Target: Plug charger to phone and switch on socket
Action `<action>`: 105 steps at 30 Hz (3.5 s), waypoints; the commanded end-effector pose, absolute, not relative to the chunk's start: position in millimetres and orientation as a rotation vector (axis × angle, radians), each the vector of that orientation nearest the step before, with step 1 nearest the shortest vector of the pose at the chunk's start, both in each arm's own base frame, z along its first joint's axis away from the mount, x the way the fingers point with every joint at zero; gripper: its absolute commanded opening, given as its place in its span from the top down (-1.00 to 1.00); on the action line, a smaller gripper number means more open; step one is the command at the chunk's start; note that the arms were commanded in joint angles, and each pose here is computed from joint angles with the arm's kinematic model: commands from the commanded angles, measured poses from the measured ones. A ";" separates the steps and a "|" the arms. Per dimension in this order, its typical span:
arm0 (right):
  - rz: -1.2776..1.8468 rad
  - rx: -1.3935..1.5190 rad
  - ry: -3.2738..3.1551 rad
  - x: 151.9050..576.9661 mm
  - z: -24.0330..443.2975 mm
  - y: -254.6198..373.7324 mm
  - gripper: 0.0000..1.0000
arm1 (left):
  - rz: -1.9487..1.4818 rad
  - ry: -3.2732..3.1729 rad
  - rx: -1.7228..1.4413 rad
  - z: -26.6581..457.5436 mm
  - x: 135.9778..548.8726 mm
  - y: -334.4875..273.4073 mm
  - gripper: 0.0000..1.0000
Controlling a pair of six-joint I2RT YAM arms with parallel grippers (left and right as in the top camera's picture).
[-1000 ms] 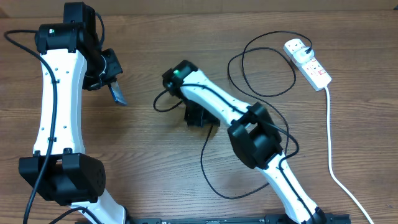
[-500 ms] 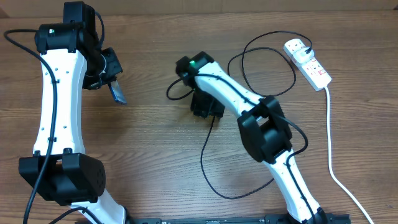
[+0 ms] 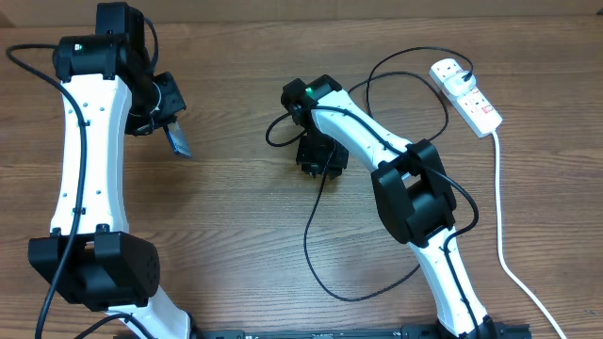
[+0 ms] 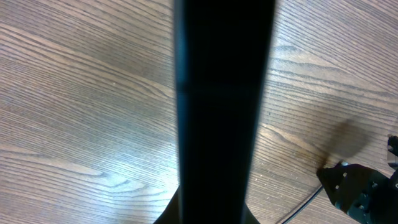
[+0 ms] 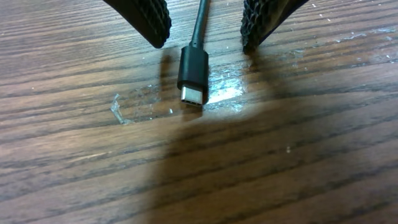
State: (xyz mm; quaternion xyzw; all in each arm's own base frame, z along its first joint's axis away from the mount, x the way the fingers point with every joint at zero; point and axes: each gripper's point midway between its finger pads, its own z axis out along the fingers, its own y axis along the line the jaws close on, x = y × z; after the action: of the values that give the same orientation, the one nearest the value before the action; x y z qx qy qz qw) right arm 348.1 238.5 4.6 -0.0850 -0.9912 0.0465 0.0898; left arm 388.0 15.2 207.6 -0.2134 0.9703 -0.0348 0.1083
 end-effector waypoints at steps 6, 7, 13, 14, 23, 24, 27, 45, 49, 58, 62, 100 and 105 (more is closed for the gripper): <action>0.141 -0.237 -2.918 346.3 -5.6 229.9 0.31 | -0.117 2.864 -0.594 208.0 389.4 12.5 0.92; 0.135 -0.240 -2.916 347.2 -5.6 228.6 0.31 | -0.117 2.865 -0.595 207.9 389.2 12.4 0.91; 0.097 -0.200 -2.904 347.7 -5.3 228.0 0.31 | -0.156 2.869 -0.591 208.1 389.2 7.8 0.92; 0.096 -0.185 -2.904 347.7 -5.3 228.0 0.31 | -0.161 2.869 -0.590 208.2 389.2 7.1 0.92; 0.098 -0.163 -2.877 342.6 -16.0 219.1 0.31 | -0.163 2.874 -0.591 208.0 388.1 6.8 0.92; 0.081 -0.153 -2.866 340.9 -18.4 218.5 0.32 | -0.163 2.874 -0.591 208.0 388.1 6.8 0.92; 0.057 -0.154 -2.838 336.5 -23.7 215.5 0.38 | -0.164 2.874 -0.591 208.0 388.2 6.7 0.92; 0.020 -0.109 -2.866 342.2 -27.6 220.2 0.48 | -0.164 2.874 -0.591 208.0 388.1 6.7 0.92; -0.026 -0.085 -2.867 343.2 -28.0 225.7 0.48 | -0.163 2.878 -0.592 207.7 387.1 6.6 0.92; -0.038 -0.086 -2.866 341.2 -36.2 226.1 0.53 | -0.163 2.881 -0.593 207.6 386.5 6.6 0.92; -0.042 -0.086 -2.870 341.8 -37.5 226.4 0.74 | -0.163 2.880 -0.593 207.6 386.6 6.6 0.91; -1.454 1.026 -2.896 282.9 324.4 331.7 0.93 | -1.763 1.994 0.411 376.1 404.4 -147.4 0.92; -1.411 0.901 -2.978 294.6 322.1 330.4 0.93 | -1.866 1.881 0.507 394.7 393.5 -149.1 0.92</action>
State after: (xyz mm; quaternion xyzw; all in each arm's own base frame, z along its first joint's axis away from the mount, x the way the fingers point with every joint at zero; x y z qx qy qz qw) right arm 285.9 331.7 321.9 0.2907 -0.8512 -0.4168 -0.1310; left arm 407.7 -148.0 371.2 0.1454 0.7319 -0.6255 0.2280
